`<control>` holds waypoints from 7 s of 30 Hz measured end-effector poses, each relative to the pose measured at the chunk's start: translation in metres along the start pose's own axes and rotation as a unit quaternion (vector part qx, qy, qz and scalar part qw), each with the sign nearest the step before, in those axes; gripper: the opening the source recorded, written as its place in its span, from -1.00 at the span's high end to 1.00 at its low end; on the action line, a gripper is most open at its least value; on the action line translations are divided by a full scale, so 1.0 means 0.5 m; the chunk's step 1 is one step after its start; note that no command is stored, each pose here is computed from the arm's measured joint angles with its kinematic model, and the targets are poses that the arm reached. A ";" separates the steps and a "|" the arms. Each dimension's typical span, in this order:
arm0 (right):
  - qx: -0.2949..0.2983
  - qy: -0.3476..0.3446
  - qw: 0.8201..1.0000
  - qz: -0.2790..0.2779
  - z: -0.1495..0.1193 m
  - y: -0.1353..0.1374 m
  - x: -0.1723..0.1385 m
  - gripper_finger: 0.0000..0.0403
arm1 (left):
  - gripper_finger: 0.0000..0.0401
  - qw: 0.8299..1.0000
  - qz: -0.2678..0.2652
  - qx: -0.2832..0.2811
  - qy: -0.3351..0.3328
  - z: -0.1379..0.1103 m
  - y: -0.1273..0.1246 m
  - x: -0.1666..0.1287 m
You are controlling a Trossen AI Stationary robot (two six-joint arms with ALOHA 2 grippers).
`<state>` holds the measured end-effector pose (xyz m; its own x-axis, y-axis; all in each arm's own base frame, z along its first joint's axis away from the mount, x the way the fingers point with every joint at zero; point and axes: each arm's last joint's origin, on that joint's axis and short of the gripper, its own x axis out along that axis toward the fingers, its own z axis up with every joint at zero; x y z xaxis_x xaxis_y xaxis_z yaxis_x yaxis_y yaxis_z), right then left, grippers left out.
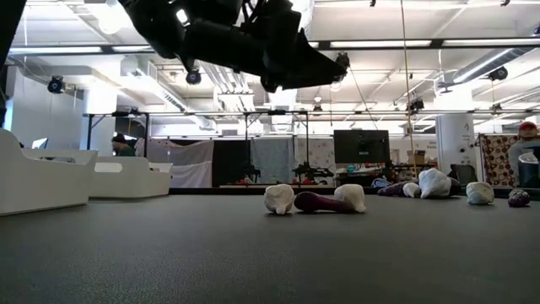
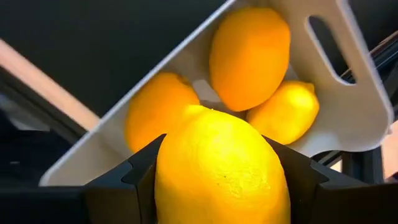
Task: Sort produce into baskets
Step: Put the lemon into the gray bin, then put the eggplant into the bottom white bin
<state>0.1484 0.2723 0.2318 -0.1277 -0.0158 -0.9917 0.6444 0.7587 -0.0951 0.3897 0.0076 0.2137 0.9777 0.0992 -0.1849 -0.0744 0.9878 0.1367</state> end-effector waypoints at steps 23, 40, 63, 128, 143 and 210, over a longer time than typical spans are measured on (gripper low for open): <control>0.045 -0.022 0.998 -0.026 0.006 -0.057 -0.070 -0.80 | -0.46 0.996 -0.032 -0.014 0.083 -0.055 -0.016 0.008; -0.180 -0.536 0.822 -0.075 0.125 -0.095 -0.159 -0.80 | -0.32 0.962 -0.089 -0.051 0.253 -0.178 -0.080 0.050; -0.154 -0.607 0.760 -0.173 0.213 -0.057 -0.053 -0.81 | 0.55 0.941 -0.096 -0.078 0.316 -0.173 -0.095 0.050; -0.144 -0.594 0.764 -0.205 0.247 -0.071 -0.035 -0.80 | 0.28 0.601 0.279 -0.294 0.689 -0.094 -0.080 -0.426; -0.082 -0.612 0.768 -0.168 0.261 -0.069 -0.035 -0.80 | 0.04 0.903 0.254 -0.134 0.319 0.108 -0.098 -0.319; 0.047 -0.006 0.989 -0.139 0.812 -0.676 0.121 0.47 | 0.16 0.994 -0.022 -0.076 0.072 -0.015 -0.080 -0.214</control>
<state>0.2288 -0.2496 0.1686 -0.3025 -0.2234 -0.9266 0.6532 0.6594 -0.3722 0.2866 -0.0416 0.2205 0.9435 0.0603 -0.3259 -0.0709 0.9973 -0.0206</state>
